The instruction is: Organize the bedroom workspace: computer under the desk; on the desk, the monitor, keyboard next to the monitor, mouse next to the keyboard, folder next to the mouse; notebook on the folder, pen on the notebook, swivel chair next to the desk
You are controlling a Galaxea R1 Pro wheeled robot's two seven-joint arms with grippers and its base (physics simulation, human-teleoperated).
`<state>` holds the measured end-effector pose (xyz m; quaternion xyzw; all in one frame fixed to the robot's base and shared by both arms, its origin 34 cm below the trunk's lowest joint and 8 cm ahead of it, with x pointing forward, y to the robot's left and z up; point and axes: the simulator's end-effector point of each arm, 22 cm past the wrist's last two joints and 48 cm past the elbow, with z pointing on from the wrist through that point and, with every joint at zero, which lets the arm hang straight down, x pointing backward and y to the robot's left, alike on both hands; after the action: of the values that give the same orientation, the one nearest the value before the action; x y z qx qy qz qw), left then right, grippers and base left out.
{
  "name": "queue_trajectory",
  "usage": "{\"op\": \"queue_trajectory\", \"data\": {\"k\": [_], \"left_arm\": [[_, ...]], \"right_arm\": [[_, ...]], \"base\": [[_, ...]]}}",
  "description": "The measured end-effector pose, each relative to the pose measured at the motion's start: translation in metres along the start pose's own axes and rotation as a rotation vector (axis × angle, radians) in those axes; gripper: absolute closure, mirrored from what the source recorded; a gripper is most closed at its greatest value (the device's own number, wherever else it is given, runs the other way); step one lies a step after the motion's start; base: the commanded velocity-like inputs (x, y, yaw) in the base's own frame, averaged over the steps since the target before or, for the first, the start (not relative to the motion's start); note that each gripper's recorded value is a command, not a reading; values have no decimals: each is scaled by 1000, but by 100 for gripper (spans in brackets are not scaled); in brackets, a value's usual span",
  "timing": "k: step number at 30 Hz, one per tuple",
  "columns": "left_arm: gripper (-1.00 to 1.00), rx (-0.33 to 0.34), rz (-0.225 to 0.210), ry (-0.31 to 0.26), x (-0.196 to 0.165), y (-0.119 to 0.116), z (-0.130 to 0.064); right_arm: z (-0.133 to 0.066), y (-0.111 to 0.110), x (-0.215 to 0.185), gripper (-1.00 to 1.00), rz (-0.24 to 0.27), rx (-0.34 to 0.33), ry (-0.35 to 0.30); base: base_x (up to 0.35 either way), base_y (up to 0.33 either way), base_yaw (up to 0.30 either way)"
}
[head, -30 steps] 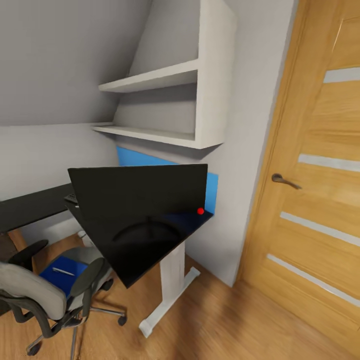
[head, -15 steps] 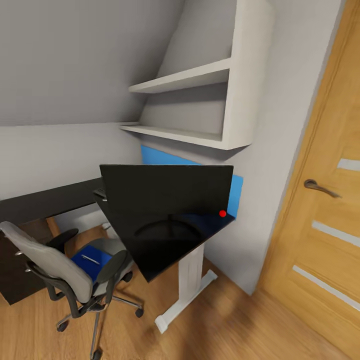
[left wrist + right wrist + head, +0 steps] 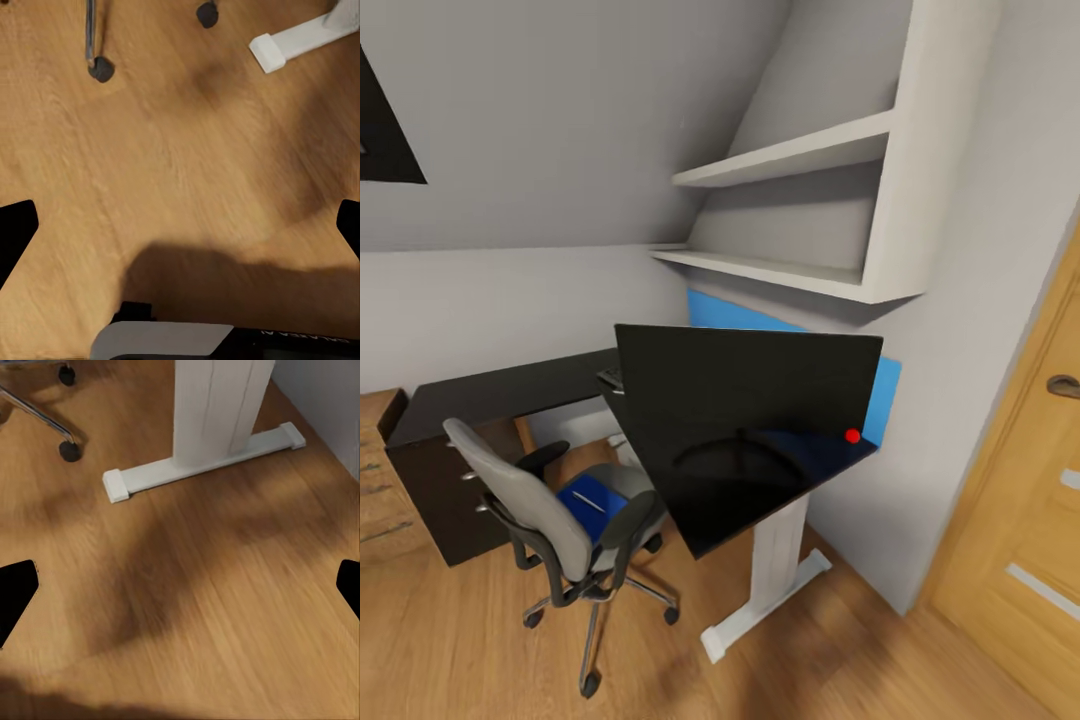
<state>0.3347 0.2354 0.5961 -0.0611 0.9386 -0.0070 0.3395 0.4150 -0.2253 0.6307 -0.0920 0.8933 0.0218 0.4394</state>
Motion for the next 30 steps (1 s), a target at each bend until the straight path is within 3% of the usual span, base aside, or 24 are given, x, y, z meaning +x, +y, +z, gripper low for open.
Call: {"op": "queue_trajectory", "data": {"k": [15,30], "left_arm": [[-100,0,0,0,0,0,0],[-100,0,0,2,0,0,0]], "right_arm": [[0,0,0,-100,0,0,0],[0,0,0,-100,0,0,1]], "base": [[0,-10,291],[-54,-171,290]]}}
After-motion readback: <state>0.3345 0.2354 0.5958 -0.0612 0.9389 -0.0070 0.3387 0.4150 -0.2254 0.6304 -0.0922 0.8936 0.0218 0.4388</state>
